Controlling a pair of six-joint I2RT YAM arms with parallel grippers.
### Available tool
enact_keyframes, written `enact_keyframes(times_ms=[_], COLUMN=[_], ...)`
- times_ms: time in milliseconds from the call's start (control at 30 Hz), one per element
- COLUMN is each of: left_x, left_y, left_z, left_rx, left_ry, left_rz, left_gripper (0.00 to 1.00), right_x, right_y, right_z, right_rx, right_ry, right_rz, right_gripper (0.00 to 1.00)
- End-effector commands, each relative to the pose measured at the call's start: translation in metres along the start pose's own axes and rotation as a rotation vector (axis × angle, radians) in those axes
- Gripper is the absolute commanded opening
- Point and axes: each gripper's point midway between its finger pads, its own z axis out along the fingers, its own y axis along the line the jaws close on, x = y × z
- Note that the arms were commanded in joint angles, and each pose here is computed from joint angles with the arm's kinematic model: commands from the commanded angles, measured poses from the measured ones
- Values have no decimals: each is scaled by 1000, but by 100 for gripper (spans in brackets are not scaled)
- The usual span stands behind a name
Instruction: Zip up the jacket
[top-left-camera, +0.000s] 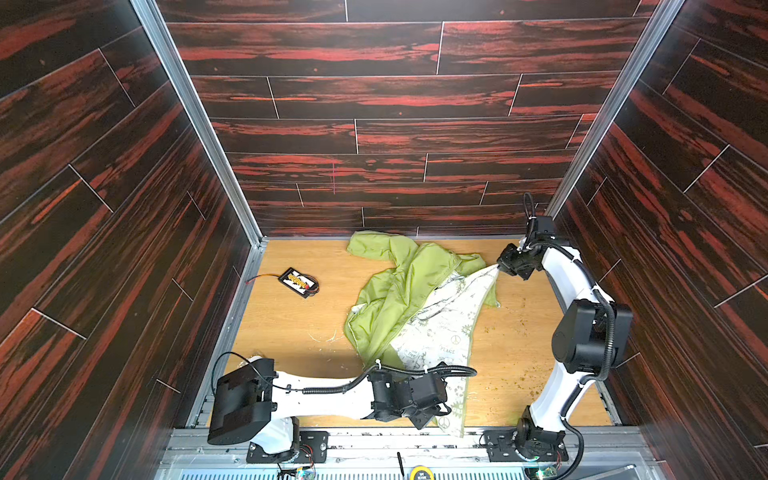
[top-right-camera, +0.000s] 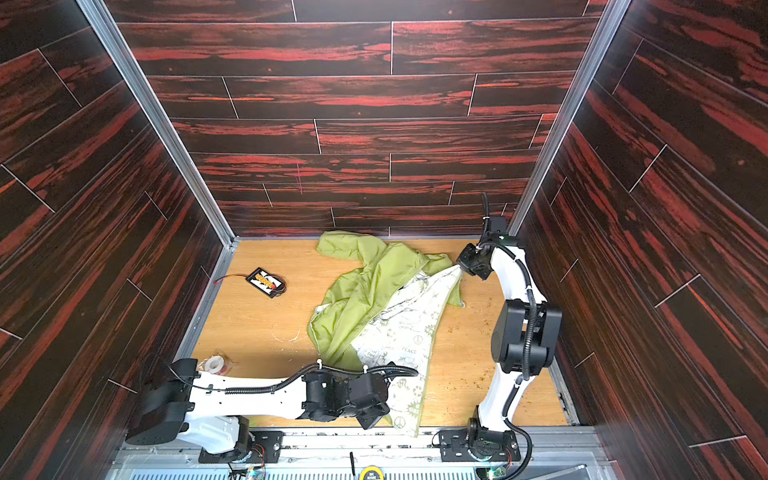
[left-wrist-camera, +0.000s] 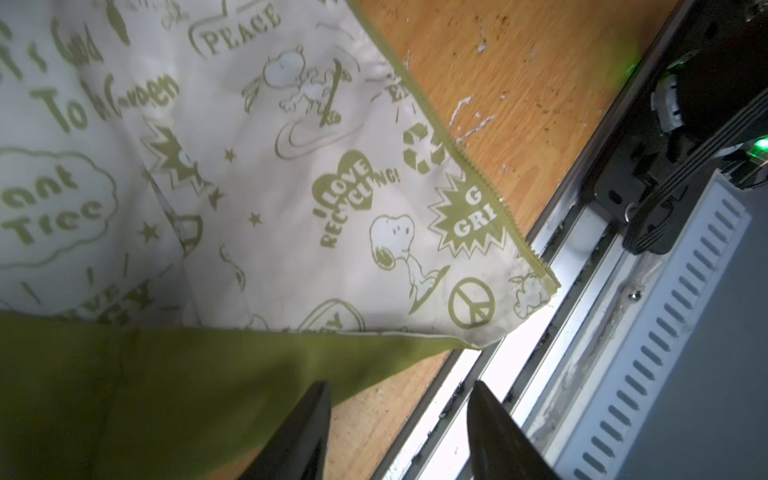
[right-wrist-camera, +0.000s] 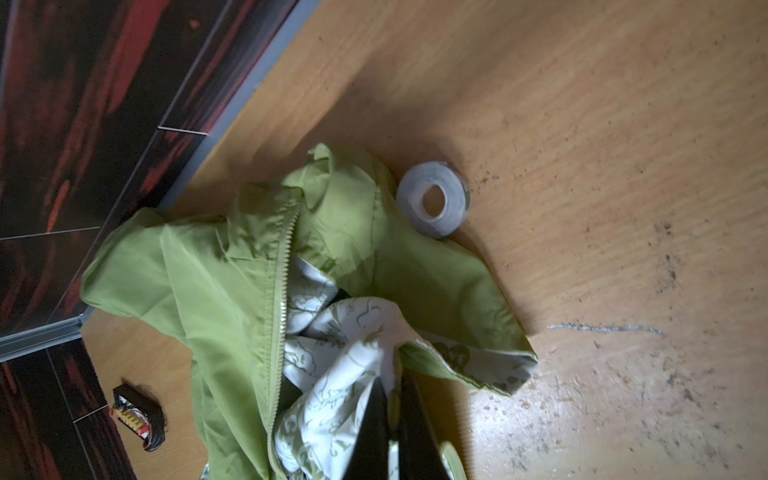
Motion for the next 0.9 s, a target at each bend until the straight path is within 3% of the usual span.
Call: enact_keyframes(times_ms=[0,67,200,367,600,867], left_x=[4,11,5,10,11,19], left_y=[-5,-12,-17,3,16,12], left_z=[-13,-14,-10,3,24,46], left_rx=[9,45,108,82,25,-6], left_ry=[110,183,194,232,254,358], left_rz=[-157,-234,-434,-619,-696,-671], left_gripper=[58,58,57,52,50,54], right_x=[3,2,5,8,14,20], right_y=[-2,-2,-3,-1,1,0], right_z=[13,13,12,8,7,12], right_rx=[16,14,10,-10,-40,-56], right_ry=[36,34,33,25,24,38], right_rz=[1,0,-2,-2,-1,-8], right_gripper=[0,0,0,0,0,0])
